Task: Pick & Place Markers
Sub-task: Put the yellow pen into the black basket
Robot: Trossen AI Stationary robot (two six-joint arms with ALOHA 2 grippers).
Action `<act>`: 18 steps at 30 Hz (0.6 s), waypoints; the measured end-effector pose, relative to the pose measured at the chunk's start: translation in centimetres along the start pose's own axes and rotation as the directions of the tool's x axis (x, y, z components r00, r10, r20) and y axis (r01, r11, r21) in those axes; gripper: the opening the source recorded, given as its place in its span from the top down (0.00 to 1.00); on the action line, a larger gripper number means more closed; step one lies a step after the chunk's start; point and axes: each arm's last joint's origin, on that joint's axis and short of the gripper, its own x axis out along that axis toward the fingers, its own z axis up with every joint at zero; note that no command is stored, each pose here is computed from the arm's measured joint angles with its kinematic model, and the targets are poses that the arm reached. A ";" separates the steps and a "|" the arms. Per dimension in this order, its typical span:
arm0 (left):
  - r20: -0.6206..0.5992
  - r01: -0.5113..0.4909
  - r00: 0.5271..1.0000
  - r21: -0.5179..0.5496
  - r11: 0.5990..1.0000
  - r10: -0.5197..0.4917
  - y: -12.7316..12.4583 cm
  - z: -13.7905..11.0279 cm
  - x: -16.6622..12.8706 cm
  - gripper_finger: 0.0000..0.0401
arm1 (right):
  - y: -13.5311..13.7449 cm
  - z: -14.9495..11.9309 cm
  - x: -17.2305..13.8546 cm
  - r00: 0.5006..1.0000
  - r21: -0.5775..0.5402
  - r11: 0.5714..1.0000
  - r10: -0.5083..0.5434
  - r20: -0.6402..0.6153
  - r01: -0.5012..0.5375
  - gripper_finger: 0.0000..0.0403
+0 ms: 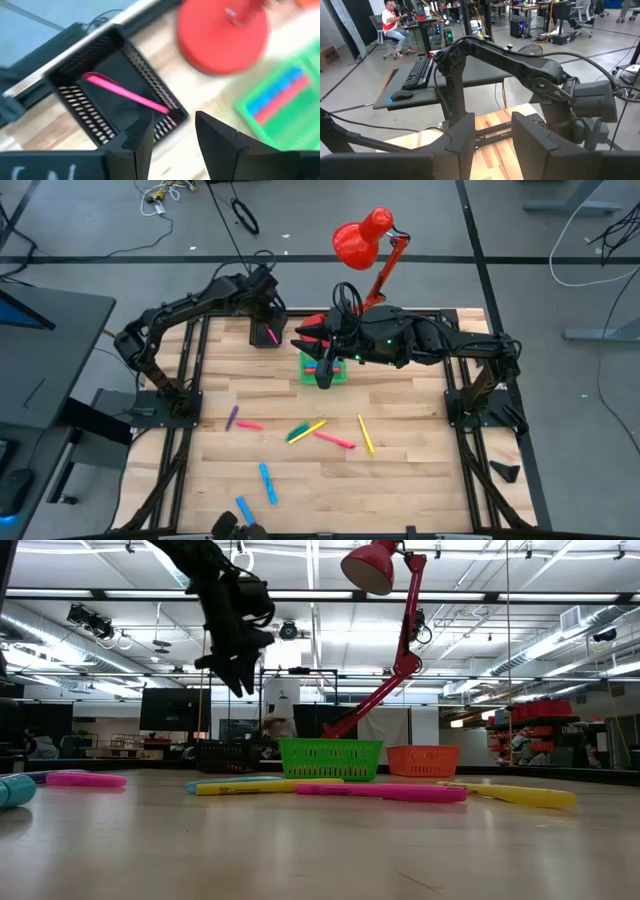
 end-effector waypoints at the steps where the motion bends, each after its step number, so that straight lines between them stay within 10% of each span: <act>1: -0.003 0.012 1.000 0.029 1.000 -0.012 -0.4 -0.2 -0.3 0.62 | 0.0 0.0 0.0 1.000 0.000 1.000 0.000 0.001 0.000 0.68; 18: 0.213 0.267 0.895 0.449 0.853 -0.392 -10.3 -5.1 -10.4 0.62 | 0.0 0.0 -0.1 1.000 -0.064 0.998 0.001 0.000 -0.001 0.68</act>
